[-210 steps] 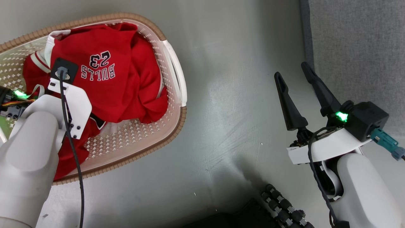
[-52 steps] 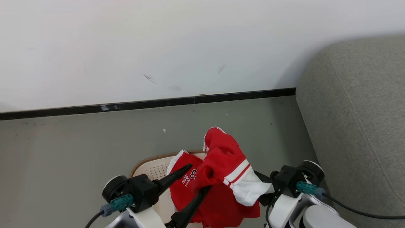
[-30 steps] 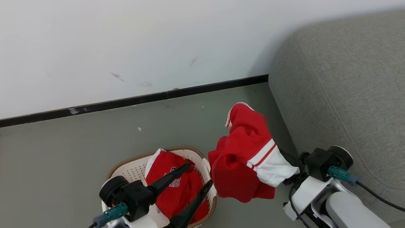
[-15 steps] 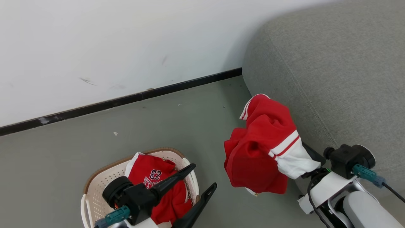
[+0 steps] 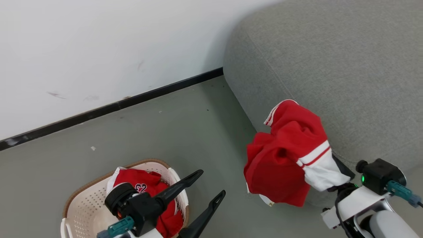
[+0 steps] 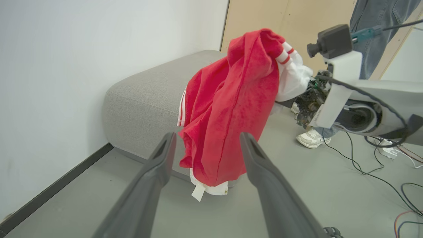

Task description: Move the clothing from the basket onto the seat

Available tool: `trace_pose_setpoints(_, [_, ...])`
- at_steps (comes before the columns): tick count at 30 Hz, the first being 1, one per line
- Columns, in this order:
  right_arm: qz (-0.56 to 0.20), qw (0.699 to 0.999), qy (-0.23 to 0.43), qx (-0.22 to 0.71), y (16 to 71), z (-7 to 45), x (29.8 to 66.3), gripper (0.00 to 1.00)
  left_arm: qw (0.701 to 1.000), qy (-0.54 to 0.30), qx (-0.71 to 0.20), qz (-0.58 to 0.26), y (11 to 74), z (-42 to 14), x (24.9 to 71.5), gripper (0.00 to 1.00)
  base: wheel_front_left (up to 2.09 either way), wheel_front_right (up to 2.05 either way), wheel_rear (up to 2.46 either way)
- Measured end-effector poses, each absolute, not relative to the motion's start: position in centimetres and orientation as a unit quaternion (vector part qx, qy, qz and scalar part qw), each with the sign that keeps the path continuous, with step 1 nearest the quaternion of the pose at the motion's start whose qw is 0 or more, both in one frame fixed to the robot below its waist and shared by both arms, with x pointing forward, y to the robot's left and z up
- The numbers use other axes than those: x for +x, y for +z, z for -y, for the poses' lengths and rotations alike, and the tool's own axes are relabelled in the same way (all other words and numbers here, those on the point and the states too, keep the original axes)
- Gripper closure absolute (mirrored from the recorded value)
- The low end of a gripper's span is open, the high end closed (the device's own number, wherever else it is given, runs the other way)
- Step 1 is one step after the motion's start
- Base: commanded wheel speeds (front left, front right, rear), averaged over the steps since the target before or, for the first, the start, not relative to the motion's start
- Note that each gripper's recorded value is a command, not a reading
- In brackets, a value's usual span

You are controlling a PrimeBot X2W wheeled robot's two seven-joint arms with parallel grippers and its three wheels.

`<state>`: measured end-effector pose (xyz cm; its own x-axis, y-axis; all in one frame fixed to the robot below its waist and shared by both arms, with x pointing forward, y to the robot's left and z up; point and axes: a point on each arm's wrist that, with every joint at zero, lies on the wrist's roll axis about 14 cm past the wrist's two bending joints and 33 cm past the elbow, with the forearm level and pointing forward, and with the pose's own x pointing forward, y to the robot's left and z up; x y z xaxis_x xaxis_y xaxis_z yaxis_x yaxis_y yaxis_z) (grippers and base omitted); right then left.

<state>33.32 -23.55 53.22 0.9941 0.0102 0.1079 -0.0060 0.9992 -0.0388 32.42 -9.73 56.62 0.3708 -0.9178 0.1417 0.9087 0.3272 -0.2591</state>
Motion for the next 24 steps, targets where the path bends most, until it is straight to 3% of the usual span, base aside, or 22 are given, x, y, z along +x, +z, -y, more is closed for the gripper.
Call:
trace_pose_setpoints(11, [0.035, 0.995, -0.095, -0.017, 52.4, 28.7, 29.4, 1.00, 0.792, -0.592, -0.150, -0.006, 57.1, 11.4, 31.7, 0.00, 0.00, 0.00, 0.00])
trace_pose_setpoints(24, [0.039, 0.991, -0.128, -0.008, 53.0, 30.5, 28.5, 1.00, 0.781, -0.605, -0.153, -0.014, 56.6, 12.3, 31.8, 0.00, 0.00, 0.00, 0.00])
